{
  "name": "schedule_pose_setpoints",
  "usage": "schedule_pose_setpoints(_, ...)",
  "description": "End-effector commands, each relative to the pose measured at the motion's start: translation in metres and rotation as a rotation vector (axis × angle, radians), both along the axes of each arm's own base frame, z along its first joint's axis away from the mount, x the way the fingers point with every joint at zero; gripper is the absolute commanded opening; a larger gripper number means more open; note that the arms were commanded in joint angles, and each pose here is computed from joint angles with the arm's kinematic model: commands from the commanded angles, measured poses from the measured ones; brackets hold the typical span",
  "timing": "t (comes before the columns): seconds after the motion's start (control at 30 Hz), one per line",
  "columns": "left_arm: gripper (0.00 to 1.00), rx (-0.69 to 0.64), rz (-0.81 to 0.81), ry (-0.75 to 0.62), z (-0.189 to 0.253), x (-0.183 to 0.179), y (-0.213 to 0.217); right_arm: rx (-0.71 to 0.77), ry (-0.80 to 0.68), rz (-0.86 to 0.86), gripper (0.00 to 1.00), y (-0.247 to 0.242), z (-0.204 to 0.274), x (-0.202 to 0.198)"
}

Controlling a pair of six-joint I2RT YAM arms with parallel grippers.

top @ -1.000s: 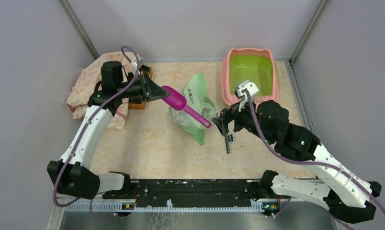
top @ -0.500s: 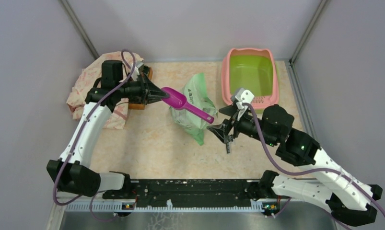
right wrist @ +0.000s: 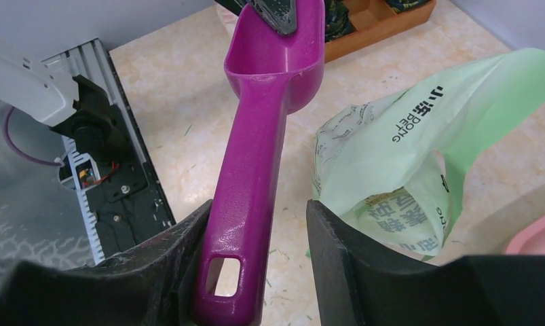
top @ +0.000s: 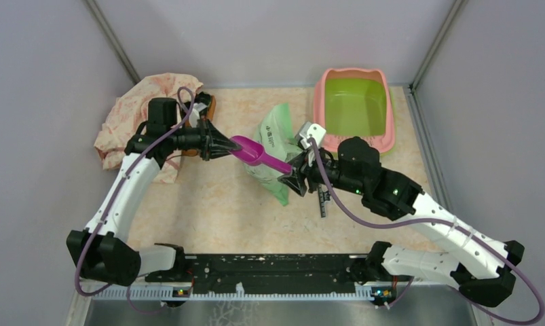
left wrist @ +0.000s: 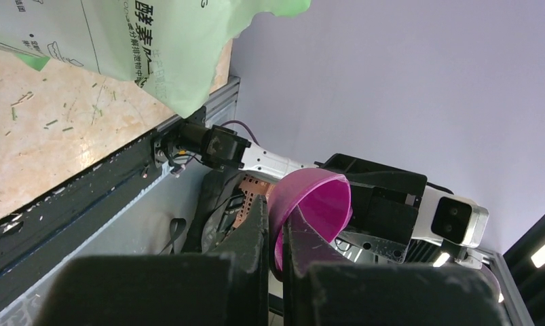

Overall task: Fill the litter box with clean litter
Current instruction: Pick up the spatula from the center of the board.

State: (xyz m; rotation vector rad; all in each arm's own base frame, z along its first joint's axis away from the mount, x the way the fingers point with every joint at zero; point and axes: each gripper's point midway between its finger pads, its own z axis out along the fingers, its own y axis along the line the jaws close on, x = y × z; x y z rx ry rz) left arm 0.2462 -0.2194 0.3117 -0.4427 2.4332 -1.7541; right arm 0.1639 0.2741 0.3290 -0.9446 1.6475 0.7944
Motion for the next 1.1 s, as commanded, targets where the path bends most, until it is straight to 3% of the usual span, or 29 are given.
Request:
schedule_pose_setpoints(0.0, 0.0, -0.03, -0.021, -0.038, 0.013, -0.006, 0.0, 0.096, -0.075, 0.02, 0.5, 0.007, 0.045, 0.0)
schedule_pose_setpoints(0.4, 0.0, 0.036, 0.004, -0.055, 0.005, 0.004, 0.004, 0.055, -0.047, 0.035, 0.47, 0.013, 0.039, 0.001)
schedule_pose_setpoints(0.5, 0.0, 0.031, 0.005, -0.057, 0.007, 0.004, 0.003, 0.039, -0.034, 0.041, 0.36, 0.017, 0.034, 0.001)
schedule_pose_setpoints(0.73, 0.0, 0.015, -0.001, -0.054, 0.008, 0.003, 0.002, 0.009, -0.023, 0.031, 0.3, 0.02, 0.027, 0.001)
schedule_pose_setpoints(1.07, 0.0, -0.031, -0.005, -0.038, 0.007, 0.004, 0.001, -0.011, -0.019, 0.033, 0.31, 0.022, 0.022, -0.004)
